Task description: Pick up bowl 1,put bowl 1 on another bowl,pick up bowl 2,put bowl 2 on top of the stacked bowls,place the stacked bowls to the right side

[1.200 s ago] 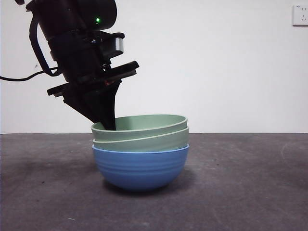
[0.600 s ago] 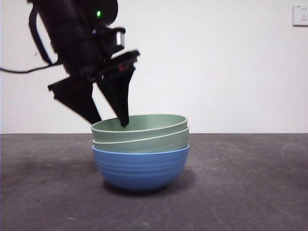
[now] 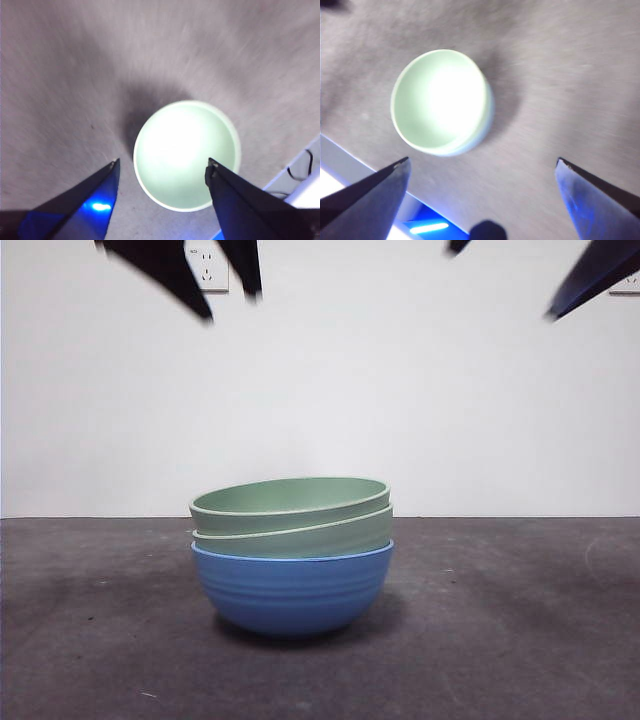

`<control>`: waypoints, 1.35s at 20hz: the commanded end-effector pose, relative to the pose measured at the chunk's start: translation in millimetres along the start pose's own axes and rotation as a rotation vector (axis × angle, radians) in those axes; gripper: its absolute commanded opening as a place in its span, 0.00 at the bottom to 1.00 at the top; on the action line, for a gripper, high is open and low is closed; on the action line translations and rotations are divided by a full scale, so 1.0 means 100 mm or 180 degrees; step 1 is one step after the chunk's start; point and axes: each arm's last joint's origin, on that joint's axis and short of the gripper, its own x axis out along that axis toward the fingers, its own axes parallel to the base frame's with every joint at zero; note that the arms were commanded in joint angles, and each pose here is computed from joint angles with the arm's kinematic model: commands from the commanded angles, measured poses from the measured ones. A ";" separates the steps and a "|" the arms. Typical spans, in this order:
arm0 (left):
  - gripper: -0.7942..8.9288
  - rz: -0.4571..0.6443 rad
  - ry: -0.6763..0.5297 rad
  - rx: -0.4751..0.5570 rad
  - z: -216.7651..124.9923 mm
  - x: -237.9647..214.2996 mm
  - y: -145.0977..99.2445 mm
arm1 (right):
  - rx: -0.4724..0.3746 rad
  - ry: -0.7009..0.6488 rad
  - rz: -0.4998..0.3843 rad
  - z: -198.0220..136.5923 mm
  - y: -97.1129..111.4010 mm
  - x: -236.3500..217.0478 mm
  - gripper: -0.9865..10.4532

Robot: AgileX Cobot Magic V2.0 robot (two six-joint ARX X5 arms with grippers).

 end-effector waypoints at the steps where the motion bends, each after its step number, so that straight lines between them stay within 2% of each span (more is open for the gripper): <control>1: 0.38 0.0003 -0.0150 0.0124 -0.01 -0.31 -0.05 | 0.0139 0.0160 0.0116 0.11 0.00 0.35 0.51; 6: 0.38 0.0025 -0.0452 0.0162 -0.18 -0.81 -0.10 | 0.0390 0.0607 0.0061 0.16 -0.08 1.14 0.51; 9: 0.38 0.0056 -0.0498 0.0165 -0.28 -0.96 -0.11 | 0.0586 0.0855 0.0191 0.12 -0.13 1.54 0.51; 14: 0.38 0.0057 -0.0460 0.0161 -0.34 -1.02 -0.12 | 0.0735 0.1045 0.0126 0.03 -0.18 1.89 0.49; 15: 0.38 0.0058 -0.0446 0.0159 -0.35 -1.02 -0.12 | 0.0744 0.1102 0.0123 0.01 -0.18 1.92 0.46; 17: 0.38 0.0056 -0.0446 0.0159 -0.35 -1.02 -0.12 | 0.0758 0.1159 0.0182 -0.01 -0.18 1.94 0.30; 19: 0.38 0.0058 -0.0448 0.0159 -0.34 -1.02 -0.12 | 0.0745 0.1158 0.0182 -0.01 -0.18 1.94 0.19; 21: 0.38 0.0058 -0.0448 0.0159 -0.34 -1.02 -0.12 | 0.0744 0.1159 0.0182 -0.01 -0.18 1.94 0.15; 23: 0.38 0.0058 -0.0449 0.0159 -0.34 -1.02 -0.12 | 0.0729 0.1158 0.0183 -0.01 -0.18 1.94 0.07; 27: 0.38 0.0057 -0.0452 0.0160 -0.34 -1.02 -0.12 | 0.0715 0.1129 0.0193 0.00 -0.18 1.94 0.08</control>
